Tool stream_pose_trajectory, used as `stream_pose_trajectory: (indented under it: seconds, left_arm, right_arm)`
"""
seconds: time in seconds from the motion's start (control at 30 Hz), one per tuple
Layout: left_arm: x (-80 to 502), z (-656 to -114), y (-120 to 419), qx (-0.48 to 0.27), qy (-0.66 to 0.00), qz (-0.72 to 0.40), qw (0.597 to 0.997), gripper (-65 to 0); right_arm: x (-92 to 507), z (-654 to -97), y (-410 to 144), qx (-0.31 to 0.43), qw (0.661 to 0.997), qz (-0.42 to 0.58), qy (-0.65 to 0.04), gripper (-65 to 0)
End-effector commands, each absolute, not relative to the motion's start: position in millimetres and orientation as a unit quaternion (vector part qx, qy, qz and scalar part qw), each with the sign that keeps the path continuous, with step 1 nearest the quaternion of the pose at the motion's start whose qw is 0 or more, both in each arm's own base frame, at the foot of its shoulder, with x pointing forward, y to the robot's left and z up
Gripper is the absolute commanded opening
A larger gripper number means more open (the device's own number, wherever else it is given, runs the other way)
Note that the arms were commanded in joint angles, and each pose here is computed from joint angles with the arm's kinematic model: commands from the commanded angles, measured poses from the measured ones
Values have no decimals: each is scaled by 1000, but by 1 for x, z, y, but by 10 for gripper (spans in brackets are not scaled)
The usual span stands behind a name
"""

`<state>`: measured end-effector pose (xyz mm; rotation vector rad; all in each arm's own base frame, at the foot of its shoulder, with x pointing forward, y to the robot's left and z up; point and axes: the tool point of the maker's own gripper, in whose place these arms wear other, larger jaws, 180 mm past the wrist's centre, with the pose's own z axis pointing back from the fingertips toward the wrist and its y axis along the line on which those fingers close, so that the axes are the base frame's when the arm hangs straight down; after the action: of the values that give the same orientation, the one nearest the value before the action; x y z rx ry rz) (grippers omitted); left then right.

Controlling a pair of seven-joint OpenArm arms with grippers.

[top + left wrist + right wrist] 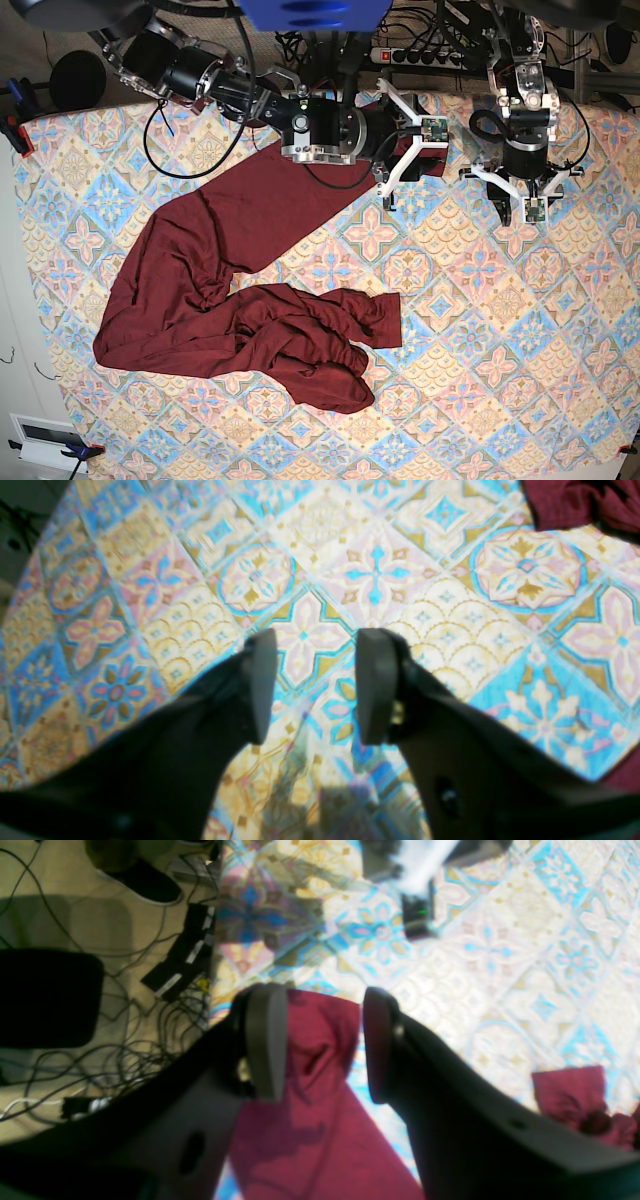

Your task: Layout the t-shirt on the table in an organized manner, then fold the t-shirt properly

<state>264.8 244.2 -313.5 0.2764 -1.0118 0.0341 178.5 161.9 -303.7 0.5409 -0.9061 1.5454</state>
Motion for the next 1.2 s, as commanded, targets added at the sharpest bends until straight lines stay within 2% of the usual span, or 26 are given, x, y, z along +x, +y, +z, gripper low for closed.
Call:
stream_pose_trajectory:
  seconds: [0.0,0.13,0.3,0.47,0.57,0.7,0.93,1.17]
  left_arm:
    - [276,-297,245,136,-508,17,851,-373]
    - [296,-284,243,130,-517,25,846,-363]
    - [323,-282,214,100,-518,0,850,-361]
    - [344,-305,187,70,-474,-21,878,-360]
    - [360,-316,175,55,-459,-24,886,-332]
    - [381,-329,169,42,-445,-13,895,-322]
    - [424,-347,151,-38,-411,23,910,-322]
    - [458,-361,142,-88,-389,57,915,-322]
  right_arm:
    - [186,-288,166,236,584,657,-414,-409]
    - [219,-288,142,209,619,624,-428,-410]
    - [256,-284,108,192,663,562,-456,-410]
    - [272,-289,80,167,678,549,-459,-410]
    - [272,-295,69,158,682,552,-452,-410]
    - [274,-300,59,149,690,549,-448,-410]
    - [274,-308,45,148,711,527,-442,-410]
    - [270,-308,46,154,711,524,-443,-410]
